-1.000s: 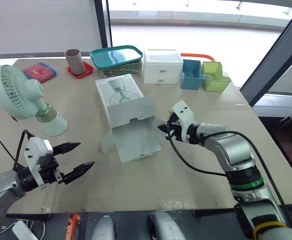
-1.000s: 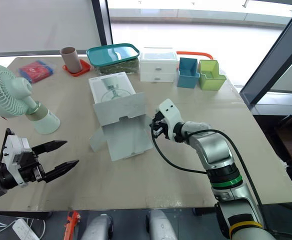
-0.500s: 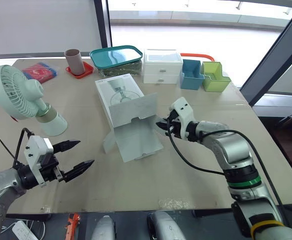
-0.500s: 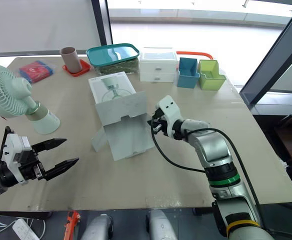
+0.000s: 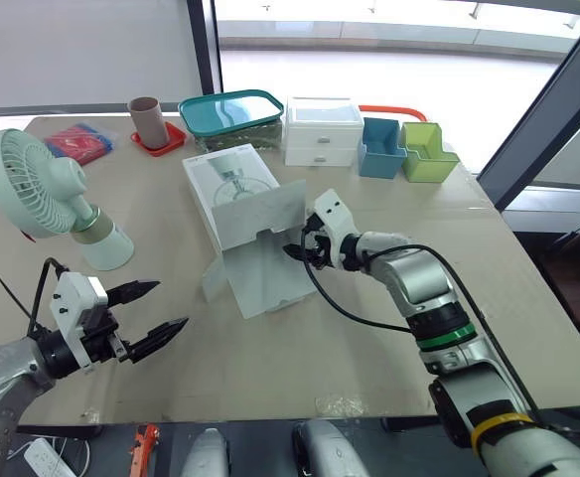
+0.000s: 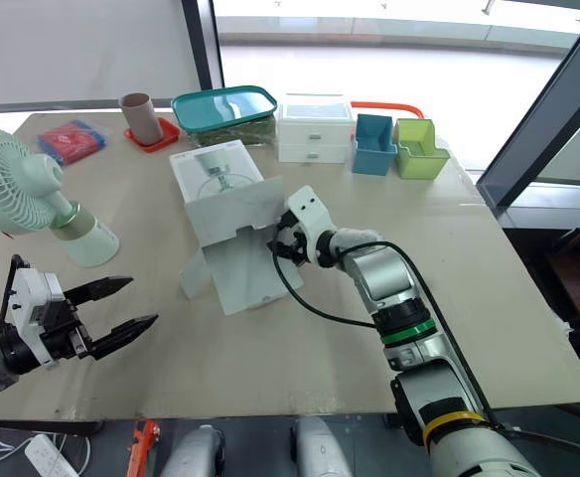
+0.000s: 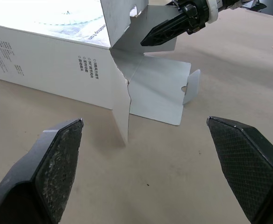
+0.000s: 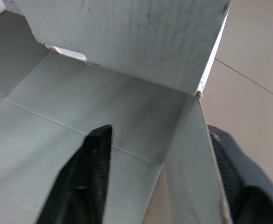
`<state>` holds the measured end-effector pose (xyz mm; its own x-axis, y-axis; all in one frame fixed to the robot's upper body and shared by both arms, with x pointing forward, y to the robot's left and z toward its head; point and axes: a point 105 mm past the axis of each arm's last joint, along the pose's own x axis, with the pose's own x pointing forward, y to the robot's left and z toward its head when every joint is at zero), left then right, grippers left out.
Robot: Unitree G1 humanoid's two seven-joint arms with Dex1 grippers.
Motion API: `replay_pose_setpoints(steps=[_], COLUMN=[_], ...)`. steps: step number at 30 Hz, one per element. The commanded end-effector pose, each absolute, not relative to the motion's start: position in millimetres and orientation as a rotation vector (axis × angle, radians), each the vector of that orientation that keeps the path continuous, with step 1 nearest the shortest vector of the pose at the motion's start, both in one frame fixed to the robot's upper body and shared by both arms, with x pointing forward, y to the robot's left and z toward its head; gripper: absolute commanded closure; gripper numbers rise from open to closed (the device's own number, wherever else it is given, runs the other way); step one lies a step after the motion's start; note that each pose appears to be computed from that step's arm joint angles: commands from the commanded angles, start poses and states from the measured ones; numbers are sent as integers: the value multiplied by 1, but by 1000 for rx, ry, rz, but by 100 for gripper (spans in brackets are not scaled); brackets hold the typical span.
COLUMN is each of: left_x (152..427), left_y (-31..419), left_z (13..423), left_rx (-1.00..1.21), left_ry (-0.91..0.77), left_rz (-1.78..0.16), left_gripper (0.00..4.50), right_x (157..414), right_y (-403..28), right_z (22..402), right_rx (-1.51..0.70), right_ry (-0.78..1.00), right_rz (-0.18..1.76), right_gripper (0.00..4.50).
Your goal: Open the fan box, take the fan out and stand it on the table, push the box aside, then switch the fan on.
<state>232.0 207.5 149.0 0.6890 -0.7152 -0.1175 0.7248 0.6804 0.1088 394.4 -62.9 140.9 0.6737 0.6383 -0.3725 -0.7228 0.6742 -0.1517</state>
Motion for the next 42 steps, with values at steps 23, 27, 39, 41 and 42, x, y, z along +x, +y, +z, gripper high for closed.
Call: replay_pose_setpoints(steps=[23, 27, 39, 41, 42], left_x=[234, 235, 241, 242, 243], left_y=[205, 204, 201, 201, 201], left_z=[156, 156, 156, 156, 156], left_rx=[197, 194, 191, 192, 192], left_ry=[24, 26, 25, 25, 24], left_rz=[-807, -814, -853, -857, -859], left_gripper=[0, 0, 0, 0, 0], right_x=[414, 415, 380, 376, 374], right_y=[-95, -130, -222, -242, -252], right_z=[146, 147, 162, 162, 162], right_rx=[-293, -288, -259, -255, -260], right_ry=[298, 316, 346, 358, 363], right_rz=[593, 500, 259, 197, 165], right_gripper=[446, 446, 446, 446, 446])
